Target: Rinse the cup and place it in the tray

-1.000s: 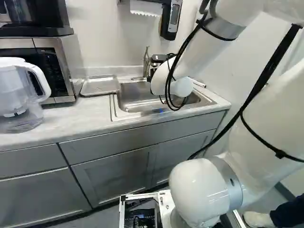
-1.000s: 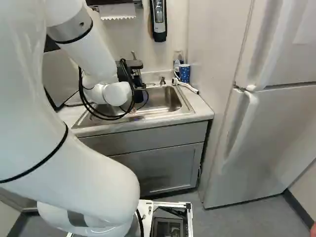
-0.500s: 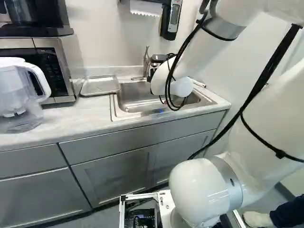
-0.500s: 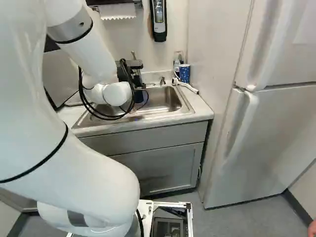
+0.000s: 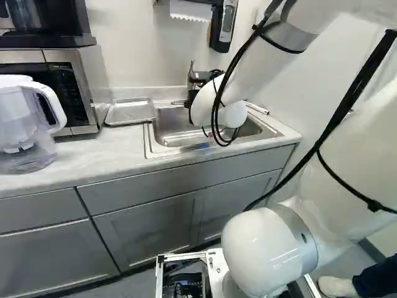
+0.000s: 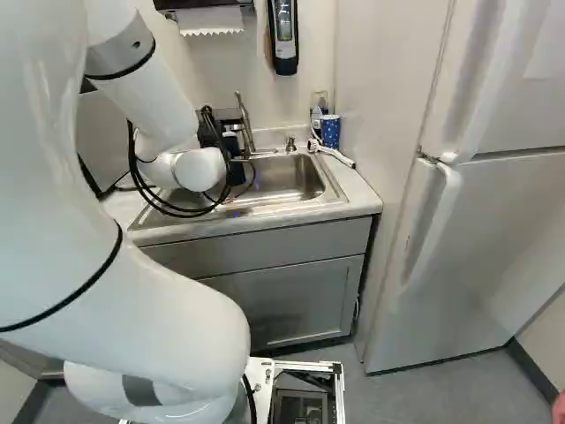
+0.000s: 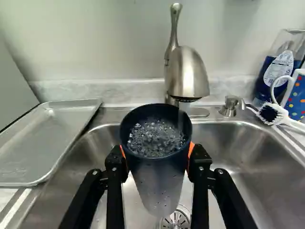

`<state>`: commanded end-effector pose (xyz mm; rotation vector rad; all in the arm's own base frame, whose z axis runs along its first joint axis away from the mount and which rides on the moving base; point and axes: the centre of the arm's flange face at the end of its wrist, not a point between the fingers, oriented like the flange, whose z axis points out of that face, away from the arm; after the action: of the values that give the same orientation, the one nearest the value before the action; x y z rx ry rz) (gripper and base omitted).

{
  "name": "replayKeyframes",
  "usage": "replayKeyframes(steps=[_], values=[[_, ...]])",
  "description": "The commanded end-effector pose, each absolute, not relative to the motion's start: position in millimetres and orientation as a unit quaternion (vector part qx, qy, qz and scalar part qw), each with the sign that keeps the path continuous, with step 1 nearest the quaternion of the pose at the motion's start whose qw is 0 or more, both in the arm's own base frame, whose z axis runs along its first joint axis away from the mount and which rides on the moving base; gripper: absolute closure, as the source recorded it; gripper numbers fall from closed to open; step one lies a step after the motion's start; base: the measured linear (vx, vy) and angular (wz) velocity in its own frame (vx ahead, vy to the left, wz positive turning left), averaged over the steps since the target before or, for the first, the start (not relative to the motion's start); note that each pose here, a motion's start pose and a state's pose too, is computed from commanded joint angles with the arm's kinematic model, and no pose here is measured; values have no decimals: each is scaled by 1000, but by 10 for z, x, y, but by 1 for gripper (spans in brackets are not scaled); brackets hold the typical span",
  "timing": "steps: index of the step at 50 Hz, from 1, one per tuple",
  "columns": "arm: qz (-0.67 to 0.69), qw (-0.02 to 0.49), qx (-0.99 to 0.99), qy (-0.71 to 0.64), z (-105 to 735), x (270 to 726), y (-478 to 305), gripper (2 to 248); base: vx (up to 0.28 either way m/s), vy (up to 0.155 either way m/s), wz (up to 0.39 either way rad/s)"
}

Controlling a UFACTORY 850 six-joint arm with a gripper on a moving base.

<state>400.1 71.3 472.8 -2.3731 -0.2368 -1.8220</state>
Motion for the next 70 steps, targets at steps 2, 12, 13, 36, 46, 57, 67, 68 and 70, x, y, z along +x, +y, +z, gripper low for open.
replayKeyframes(steps=[2,12,13,36,46,57,67,68,70], values=[[-605,72,-788,-81,4728,3990,737,124,0,0,0],[-604,82,-787,-95,4729,3989,878,124,0,0,0],[-604,83,-787,-96,4730,3991,892,124,0,0,0],[-617,109,-770,-125,4919,3954,1211,124,0,0,0],[-619,114,-766,-132,5006,3900,1272,124,0,0,0],[-618,118,-765,-138,5094,3852,1325,124,0,0,0],[-615,122,-765,-144,5175,3850,1394,124,0,0,0],[-615,122,-765,-145,5184,3851,1401,124,0,0,0],[-616,124,-764,-146,5204,3851,1416,124,0,0,0]])
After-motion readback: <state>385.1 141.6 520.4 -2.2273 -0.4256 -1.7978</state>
